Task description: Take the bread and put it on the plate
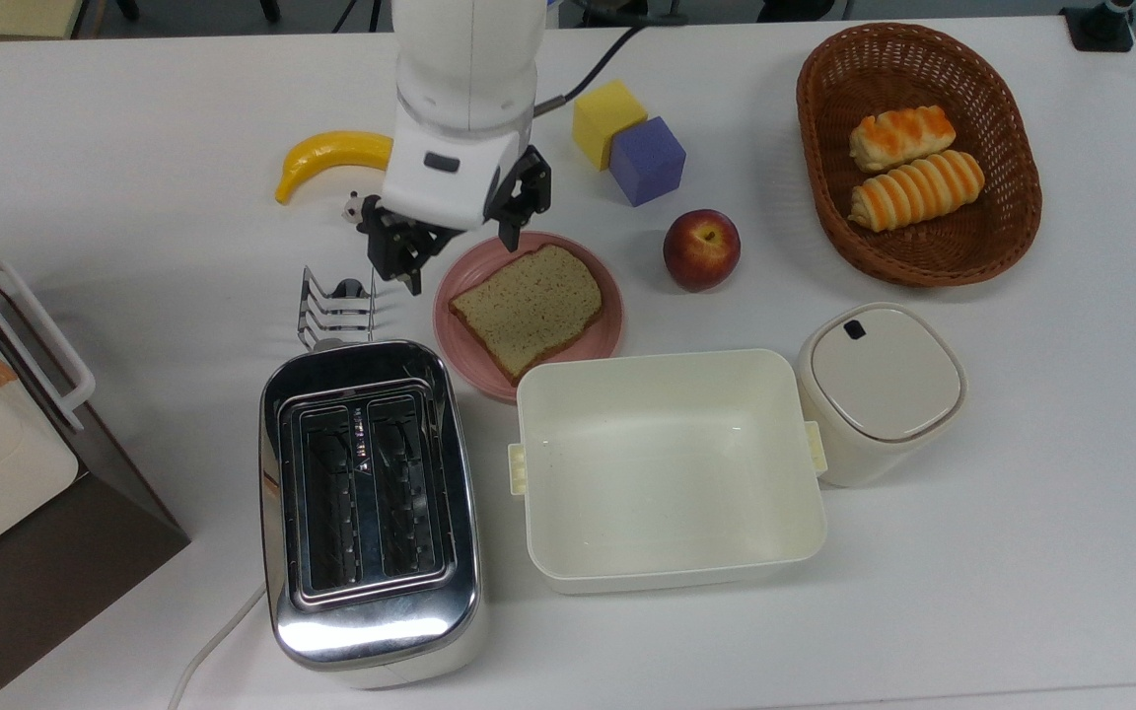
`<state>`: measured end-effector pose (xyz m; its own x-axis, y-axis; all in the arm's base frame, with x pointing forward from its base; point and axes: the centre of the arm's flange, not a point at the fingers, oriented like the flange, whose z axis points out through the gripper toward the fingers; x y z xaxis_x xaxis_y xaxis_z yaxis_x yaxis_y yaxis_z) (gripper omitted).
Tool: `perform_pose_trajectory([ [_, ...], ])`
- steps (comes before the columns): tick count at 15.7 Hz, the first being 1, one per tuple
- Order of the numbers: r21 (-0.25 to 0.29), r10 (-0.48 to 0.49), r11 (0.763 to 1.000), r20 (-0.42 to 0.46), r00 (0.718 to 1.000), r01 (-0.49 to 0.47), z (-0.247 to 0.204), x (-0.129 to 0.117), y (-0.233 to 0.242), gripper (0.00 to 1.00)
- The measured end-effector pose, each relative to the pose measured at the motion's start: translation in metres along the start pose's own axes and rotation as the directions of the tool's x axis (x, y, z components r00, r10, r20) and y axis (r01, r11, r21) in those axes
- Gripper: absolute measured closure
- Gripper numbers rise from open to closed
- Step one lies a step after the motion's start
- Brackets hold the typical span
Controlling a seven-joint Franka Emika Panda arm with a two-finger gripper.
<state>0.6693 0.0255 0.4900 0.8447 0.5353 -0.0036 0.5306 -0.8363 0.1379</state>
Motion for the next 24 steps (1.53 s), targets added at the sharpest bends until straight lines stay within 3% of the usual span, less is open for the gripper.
perform_pose_trajectory([
  [2, -0.001, 0.041, 0.999, 0.000, 0.999, -0.041, -0.030, -0.010, 0.004, 0.00],
  [5, 0.012, 0.184, 0.983, 0.032, 0.983, -0.184, -0.086, -0.035, 0.010, 0.00],
  [7, 0.030, 0.302, 0.953, 0.011, 0.953, -0.302, -0.120, -0.048, 0.009, 0.00],
  [11, 0.089, 0.492, 0.867, -0.013, 0.870, -0.489, -0.162, -0.079, 0.016, 0.00],
  [15, 0.097, 0.547, 0.833, 0.016, 0.837, -0.545, -0.168, -0.091, 0.019, 0.00],
  [24, 0.143, 0.592, 0.797, 0.006, 0.806, -0.587, -0.182, -0.112, 0.030, 0.00],
])
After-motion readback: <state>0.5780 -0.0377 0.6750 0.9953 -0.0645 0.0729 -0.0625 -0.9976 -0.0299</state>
